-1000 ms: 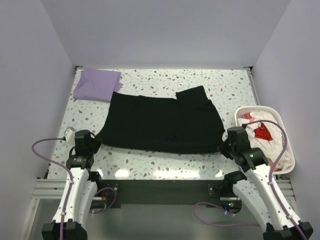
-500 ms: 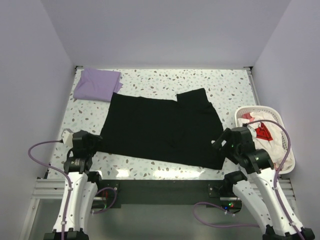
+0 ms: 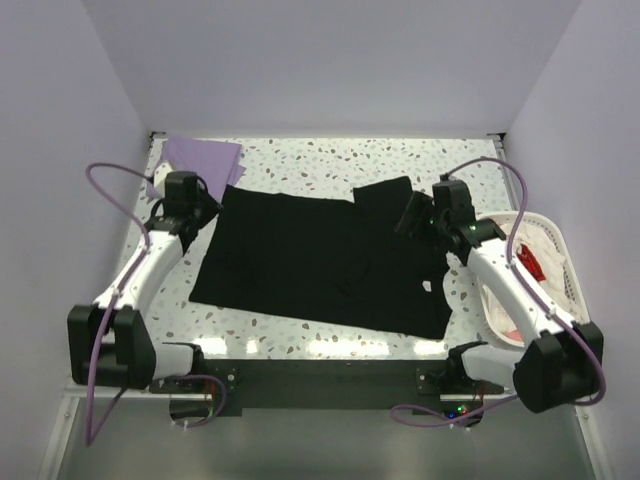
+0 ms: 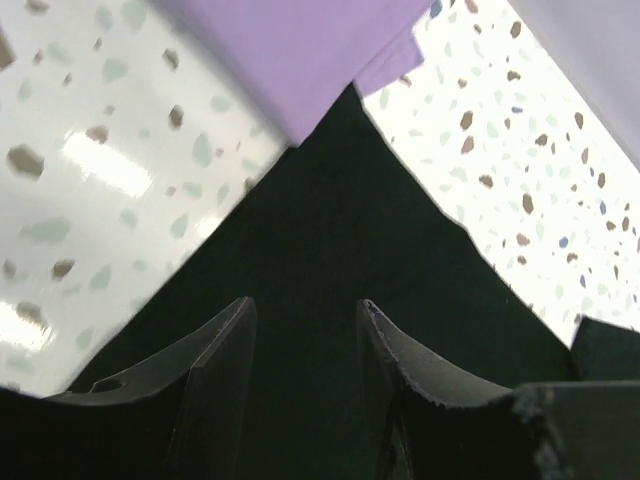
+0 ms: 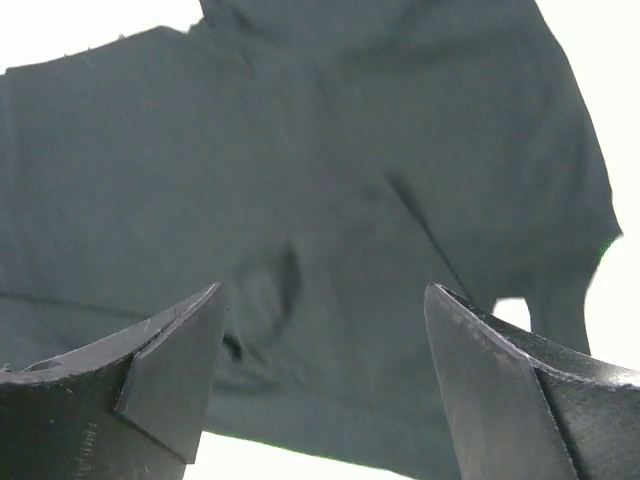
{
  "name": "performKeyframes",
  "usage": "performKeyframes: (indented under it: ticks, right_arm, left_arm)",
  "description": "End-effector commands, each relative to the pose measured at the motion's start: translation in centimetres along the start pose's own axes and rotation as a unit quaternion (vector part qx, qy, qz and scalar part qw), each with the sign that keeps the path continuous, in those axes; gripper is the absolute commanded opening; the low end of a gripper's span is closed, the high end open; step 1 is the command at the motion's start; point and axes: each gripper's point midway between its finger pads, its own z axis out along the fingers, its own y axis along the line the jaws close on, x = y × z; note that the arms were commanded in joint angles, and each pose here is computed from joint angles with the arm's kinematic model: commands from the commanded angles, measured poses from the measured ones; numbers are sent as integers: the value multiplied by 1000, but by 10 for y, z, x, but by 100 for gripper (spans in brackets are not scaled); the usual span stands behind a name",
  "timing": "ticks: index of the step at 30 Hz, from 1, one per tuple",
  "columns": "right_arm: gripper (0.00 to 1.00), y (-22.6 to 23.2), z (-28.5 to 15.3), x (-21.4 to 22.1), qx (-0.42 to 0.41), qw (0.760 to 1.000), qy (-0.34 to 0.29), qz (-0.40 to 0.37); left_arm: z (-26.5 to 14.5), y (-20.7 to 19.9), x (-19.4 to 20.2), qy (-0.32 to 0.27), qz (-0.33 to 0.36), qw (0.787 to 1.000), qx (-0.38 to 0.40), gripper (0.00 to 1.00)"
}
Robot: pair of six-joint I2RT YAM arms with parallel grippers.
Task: Fold and stack the t-shirts
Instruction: Fold the tshirt
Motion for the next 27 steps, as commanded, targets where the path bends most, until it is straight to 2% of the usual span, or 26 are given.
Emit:
performKeyframes:
  ticks: [1,2,7,13,22,27]
  right_arm:
    - [83,45,9,-64,-59,995,-80,-31]
    - [83,46,27,-64,-50,996,-68,-36]
    - [82,72,56,-92,-67,994,-78,-45]
    - [82,82,93,-105,-57,994,-69,-62]
    - [82,90,113,-114,-61,993,-75,-73]
    - [82,89,119,-111,-62,993,-73,-75]
  left_arm:
    - [30,-41,-41,-54,48,997,9,49]
    - [38,-46,-41,-50,53,997,5,48]
    - [99,-71,-41,-32,85,996,-19,46]
    - [154,-88,-26,-13,113,993,-41,43]
    - [211,-107,-11,6,127,991,-33,41]
    - [229,-109,-4,15,129,991,-33,41]
